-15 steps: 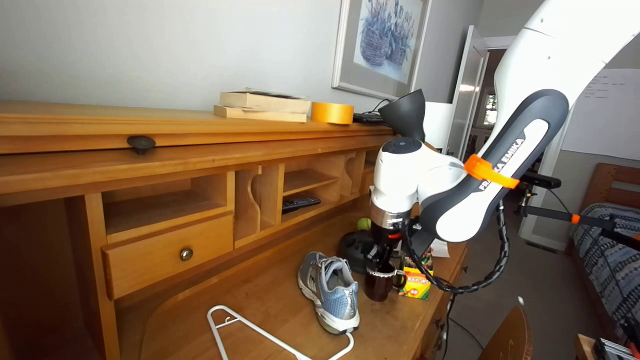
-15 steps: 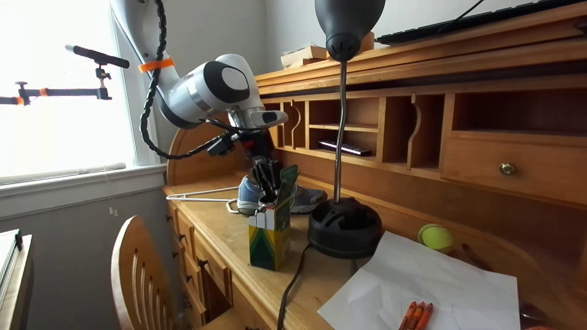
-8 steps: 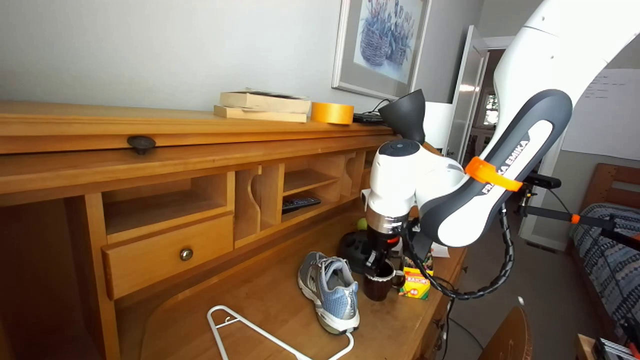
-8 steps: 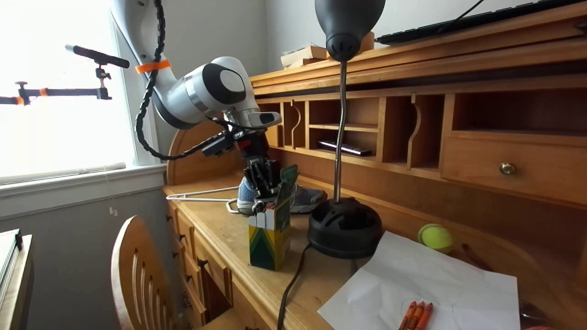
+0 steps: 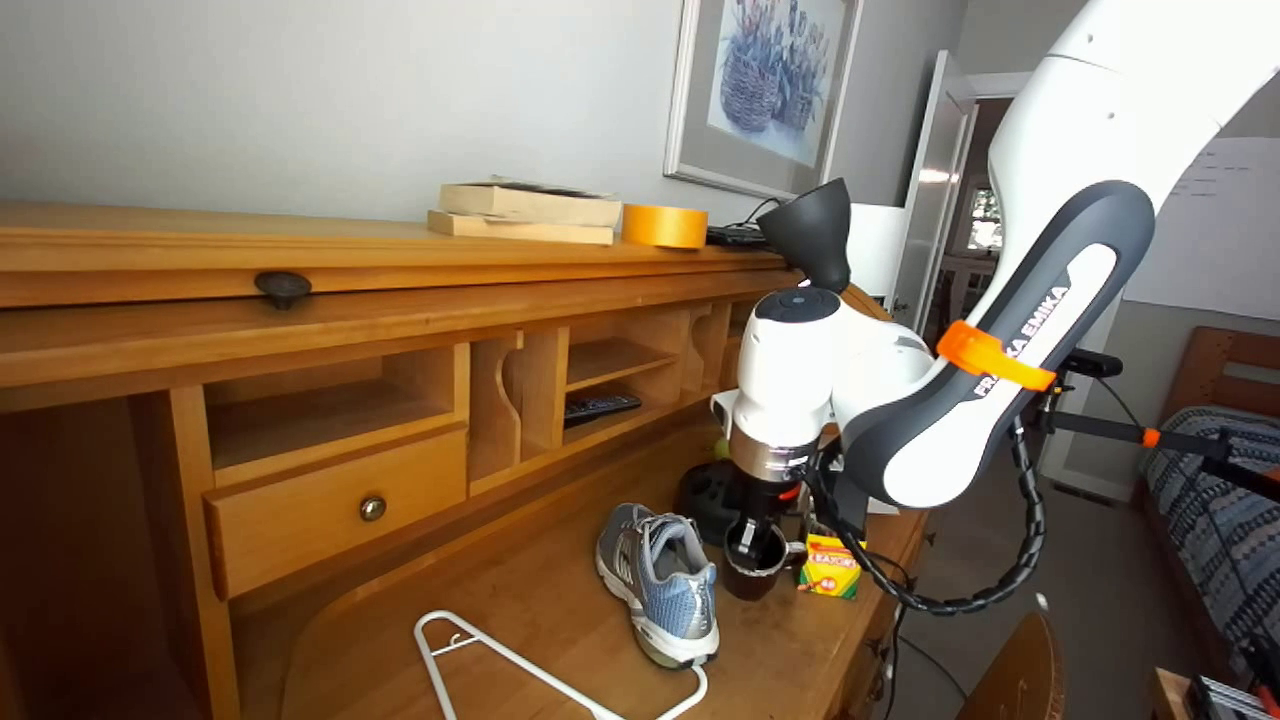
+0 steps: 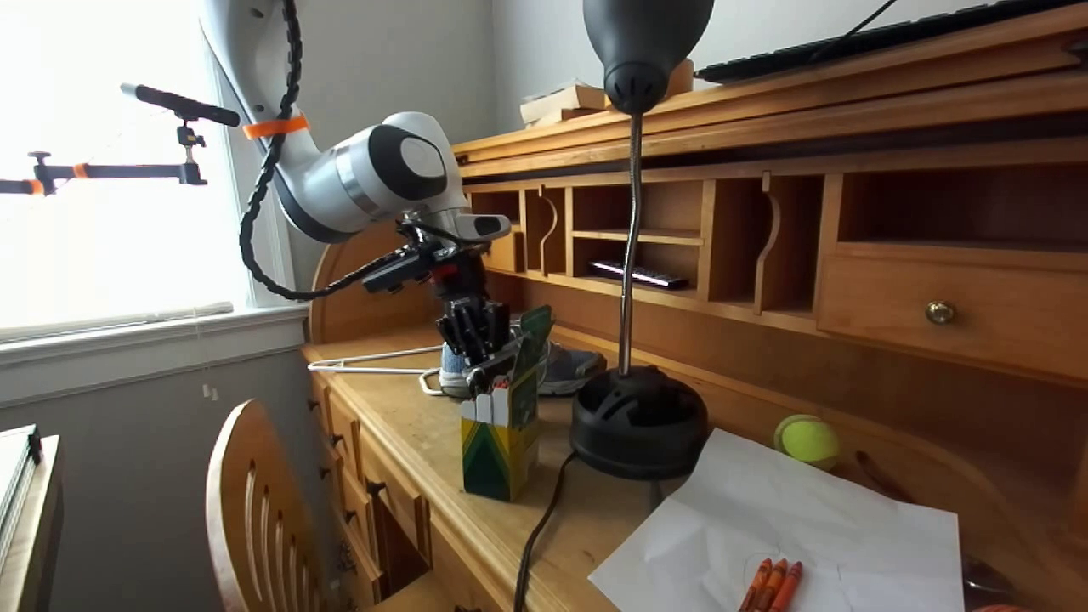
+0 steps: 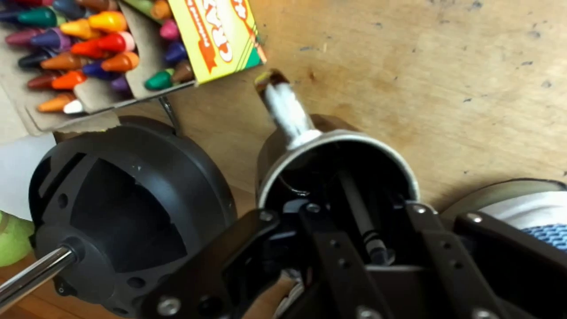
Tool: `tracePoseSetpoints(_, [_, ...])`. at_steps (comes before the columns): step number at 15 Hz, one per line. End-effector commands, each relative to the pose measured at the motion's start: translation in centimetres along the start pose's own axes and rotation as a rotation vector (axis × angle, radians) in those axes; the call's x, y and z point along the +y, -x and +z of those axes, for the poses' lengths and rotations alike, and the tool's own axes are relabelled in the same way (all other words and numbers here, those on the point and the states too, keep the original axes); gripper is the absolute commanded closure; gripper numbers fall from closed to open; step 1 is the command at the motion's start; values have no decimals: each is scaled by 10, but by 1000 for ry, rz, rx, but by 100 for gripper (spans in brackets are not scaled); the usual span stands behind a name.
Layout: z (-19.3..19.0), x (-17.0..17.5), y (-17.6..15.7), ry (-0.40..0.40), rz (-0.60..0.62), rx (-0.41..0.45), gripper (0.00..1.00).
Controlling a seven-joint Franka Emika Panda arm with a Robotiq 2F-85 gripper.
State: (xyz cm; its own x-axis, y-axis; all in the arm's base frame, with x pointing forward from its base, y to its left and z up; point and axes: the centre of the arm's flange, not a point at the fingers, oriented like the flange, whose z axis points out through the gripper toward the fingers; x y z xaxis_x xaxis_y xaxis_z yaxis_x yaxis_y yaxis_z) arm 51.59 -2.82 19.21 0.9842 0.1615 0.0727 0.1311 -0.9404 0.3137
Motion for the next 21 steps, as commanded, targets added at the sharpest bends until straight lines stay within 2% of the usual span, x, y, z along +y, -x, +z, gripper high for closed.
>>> tracePoseSetpoints(1, [0,10,14,6,-3,-10,65])
tracePoseSetpoints(11, [9,38,33,26,59,-34,68])
tracePoseSetpoints(18, [2,43,31,30,82,-12,66])
tracePoseSetpoints(21, [-1,45,27,37,87,-1,69])
